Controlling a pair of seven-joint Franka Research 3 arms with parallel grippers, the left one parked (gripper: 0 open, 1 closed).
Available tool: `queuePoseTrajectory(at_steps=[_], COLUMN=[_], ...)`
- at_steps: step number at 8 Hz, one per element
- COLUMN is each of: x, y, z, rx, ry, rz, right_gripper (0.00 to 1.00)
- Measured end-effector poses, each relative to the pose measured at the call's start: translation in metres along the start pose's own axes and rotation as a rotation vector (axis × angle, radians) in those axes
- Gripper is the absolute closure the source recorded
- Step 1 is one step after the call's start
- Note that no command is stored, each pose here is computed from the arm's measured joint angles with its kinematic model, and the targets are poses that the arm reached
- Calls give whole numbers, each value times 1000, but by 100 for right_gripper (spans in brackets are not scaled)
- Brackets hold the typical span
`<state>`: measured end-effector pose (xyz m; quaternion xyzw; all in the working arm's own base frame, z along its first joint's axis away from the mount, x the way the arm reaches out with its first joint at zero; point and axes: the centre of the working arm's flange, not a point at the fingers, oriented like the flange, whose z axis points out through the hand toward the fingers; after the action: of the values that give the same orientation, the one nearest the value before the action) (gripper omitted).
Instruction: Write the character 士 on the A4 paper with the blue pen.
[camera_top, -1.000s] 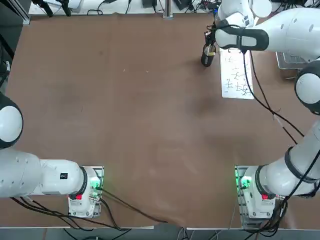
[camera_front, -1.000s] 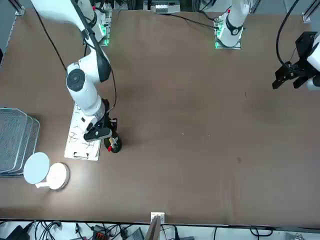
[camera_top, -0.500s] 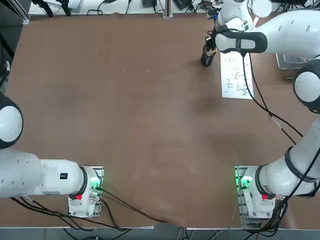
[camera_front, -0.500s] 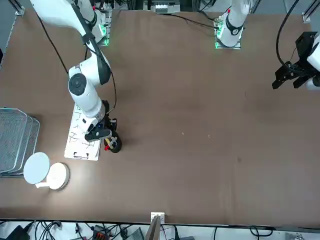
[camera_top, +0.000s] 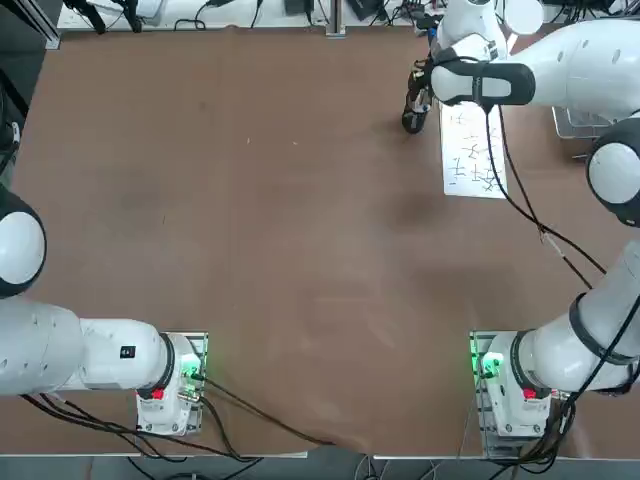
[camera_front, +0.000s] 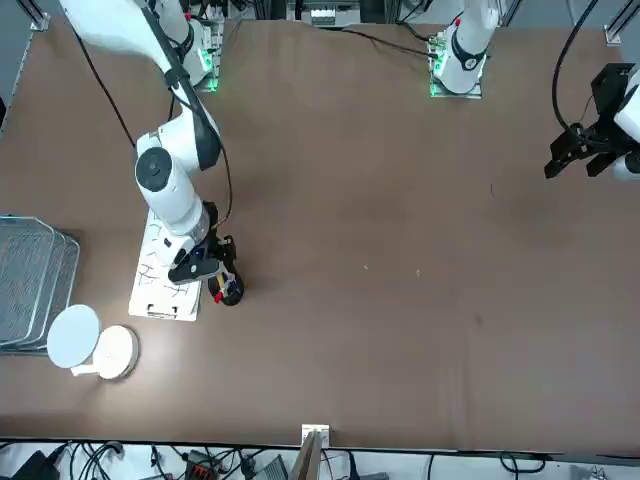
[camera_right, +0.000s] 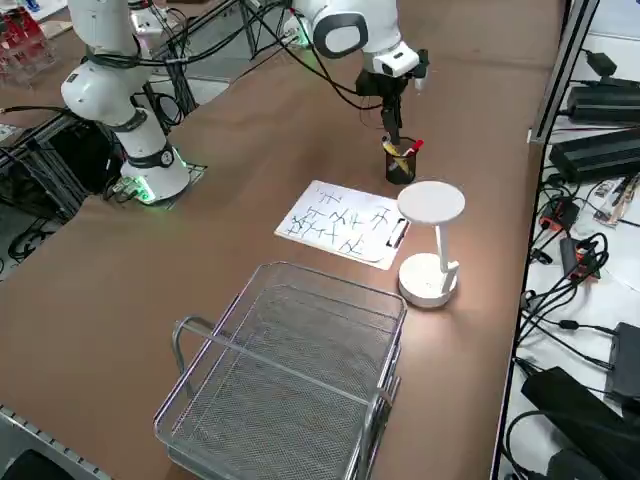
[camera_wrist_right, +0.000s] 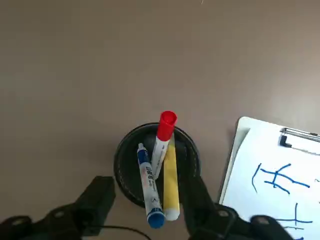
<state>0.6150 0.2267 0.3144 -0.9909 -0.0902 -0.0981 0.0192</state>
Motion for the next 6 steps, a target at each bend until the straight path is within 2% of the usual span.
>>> queuePoseTrajectory(at_steps=[1, 3, 6], x=[4, 20, 39], y=[0, 12, 73], z=[-8, -40, -117], rx=[-1, -29, -56], ry=[11, 5, 52], rz=[1, 21, 150], right_gripper=[0, 0, 0])
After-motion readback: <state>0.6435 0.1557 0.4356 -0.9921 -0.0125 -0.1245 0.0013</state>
